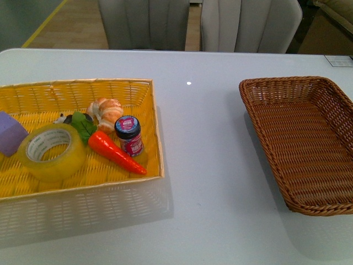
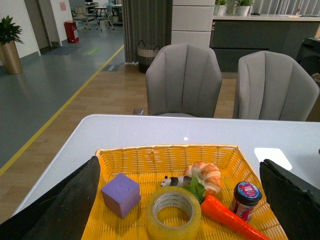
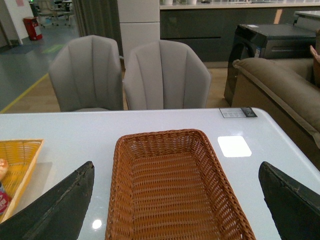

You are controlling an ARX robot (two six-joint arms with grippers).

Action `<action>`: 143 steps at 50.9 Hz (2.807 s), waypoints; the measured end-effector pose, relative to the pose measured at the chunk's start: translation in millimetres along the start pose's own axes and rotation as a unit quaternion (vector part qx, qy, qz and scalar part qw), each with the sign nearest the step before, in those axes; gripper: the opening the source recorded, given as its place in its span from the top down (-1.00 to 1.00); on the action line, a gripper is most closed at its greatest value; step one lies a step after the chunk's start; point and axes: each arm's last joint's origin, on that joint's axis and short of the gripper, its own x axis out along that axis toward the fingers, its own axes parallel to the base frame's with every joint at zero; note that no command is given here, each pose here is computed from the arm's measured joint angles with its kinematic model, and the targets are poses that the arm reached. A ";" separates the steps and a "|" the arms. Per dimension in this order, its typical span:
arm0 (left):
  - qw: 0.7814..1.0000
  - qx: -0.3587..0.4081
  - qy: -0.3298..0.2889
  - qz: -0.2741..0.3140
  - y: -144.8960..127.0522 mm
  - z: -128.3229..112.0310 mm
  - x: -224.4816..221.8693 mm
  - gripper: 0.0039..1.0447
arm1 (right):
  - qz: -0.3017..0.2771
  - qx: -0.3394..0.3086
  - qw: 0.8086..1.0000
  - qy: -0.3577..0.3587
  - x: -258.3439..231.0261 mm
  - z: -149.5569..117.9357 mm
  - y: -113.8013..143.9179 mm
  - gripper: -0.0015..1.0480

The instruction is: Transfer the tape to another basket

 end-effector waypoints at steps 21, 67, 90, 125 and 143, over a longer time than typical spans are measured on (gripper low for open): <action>1.000 0.000 0.000 0.000 0.0 0.0 0.0 -0.83 | 0.180 0.004 0.961 0.212 10.5 -8.4 -5.4 -0.83; 1.000 0.000 0.000 0.000 0.0 0.0 0.0 -0.83 | -0.011 -0.004 0.919 0.394 239.9 -99.3 -107.5 -0.83; 1.000 0.000 0.000 0.000 0.0 0.0 0.0 -0.83 | -0.034 -0.018 0.904 0.427 292.5 -126.9 -115.6 -0.83; 1.000 0.000 0.000 0.000 0.0 0.0 0.0 -0.83 | -0.017 0.018 0.877 0.480 308.2 -147.6 -79.7 0.90; 1.000 0.000 0.000 0.000 0.0 0.0 0.0 -0.83 | 0.024 0.012 0.877 0.480 311.1 -148.6 -21.1 0.90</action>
